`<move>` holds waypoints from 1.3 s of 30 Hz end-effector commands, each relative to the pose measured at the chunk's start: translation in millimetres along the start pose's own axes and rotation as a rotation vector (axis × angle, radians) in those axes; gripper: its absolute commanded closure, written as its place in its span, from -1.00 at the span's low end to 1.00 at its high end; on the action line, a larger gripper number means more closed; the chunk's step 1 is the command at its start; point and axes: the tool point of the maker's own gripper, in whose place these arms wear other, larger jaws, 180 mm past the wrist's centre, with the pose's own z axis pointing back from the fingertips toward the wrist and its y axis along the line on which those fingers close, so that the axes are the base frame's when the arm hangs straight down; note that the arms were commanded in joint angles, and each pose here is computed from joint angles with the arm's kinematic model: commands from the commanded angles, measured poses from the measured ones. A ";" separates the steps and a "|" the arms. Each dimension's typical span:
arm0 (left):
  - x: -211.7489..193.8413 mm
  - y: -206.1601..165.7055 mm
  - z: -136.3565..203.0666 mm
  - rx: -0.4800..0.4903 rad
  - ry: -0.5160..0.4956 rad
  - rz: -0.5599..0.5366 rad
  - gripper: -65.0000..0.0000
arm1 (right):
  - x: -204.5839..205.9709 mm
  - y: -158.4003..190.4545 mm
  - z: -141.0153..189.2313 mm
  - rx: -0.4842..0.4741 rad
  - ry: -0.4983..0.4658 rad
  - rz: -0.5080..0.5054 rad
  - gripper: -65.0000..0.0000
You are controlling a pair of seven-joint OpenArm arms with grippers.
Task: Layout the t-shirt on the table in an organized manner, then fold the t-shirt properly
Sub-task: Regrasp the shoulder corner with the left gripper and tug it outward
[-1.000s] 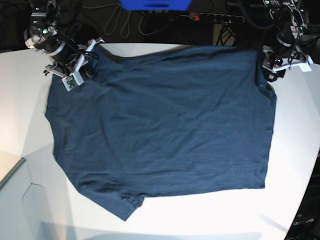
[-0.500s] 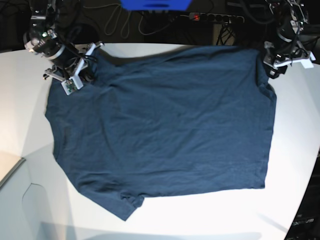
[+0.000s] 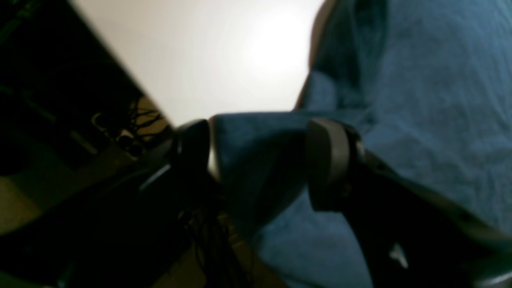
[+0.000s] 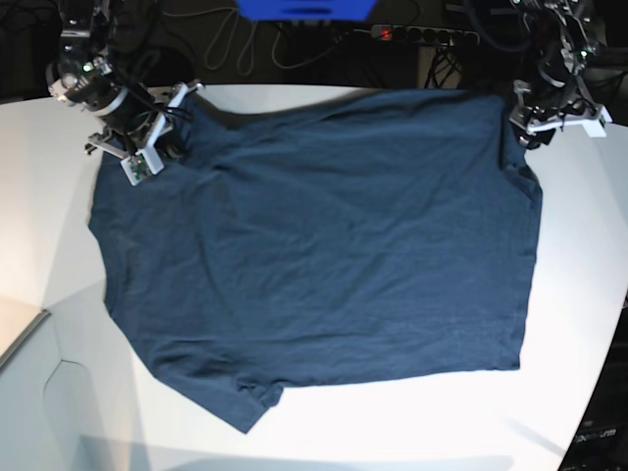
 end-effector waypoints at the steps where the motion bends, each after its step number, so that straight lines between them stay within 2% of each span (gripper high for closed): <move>1: 9.5 -0.3 2.4 -0.005 -0.028 -0.018 -0.12 | 10.8 -1.9 2.4 -0.003 -0.041 0.005 1.00; 4: 13.0 -6.7 -0.4 -0.017 -0.036 -0.019 0.09 | 10.8 -1.9 2.4 -0.003 -0.041 0.005 1.00; 10: -0.3 4.3 -9.2 0.010 0.006 0.004 0.52 | 10.8 -1.9 2.4 -0.003 -0.041 0.005 1.00; 16: -6.4 9.6 -13.8 0.022 0.026 0.014 0.64 | 10.8 -1.9 2.4 -0.003 -0.041 0.005 1.00; 18: -6.6 8.5 -13.4 0.017 0.027 0.017 0.96 | 11.7 -2.1 2.3 -0.003 -0.044 0.006 1.00; 19: -7.5 9.0 -13.1 0.018 0.031 0.018 1.00 | 11.7 -2.1 2.3 -0.003 -0.044 0.006 1.00; 26: 9.0 -2.6 0.4 -0.013 -0.021 -0.013 1.00 | 18.9 -6.4 0.8 -0.012 -0.059 0.010 1.00; 32: 47.3 -42.1 34.0 -0.133 -0.139 -0.036 1.00 | 19.6 -6.3 1.0 -0.012 -0.061 0.009 1.00; 39: 52.2 -47.0 40.9 -0.151 -0.153 -0.039 1.00 | 19.3 -5.7 2.1 -0.011 -0.061 0.010 1.00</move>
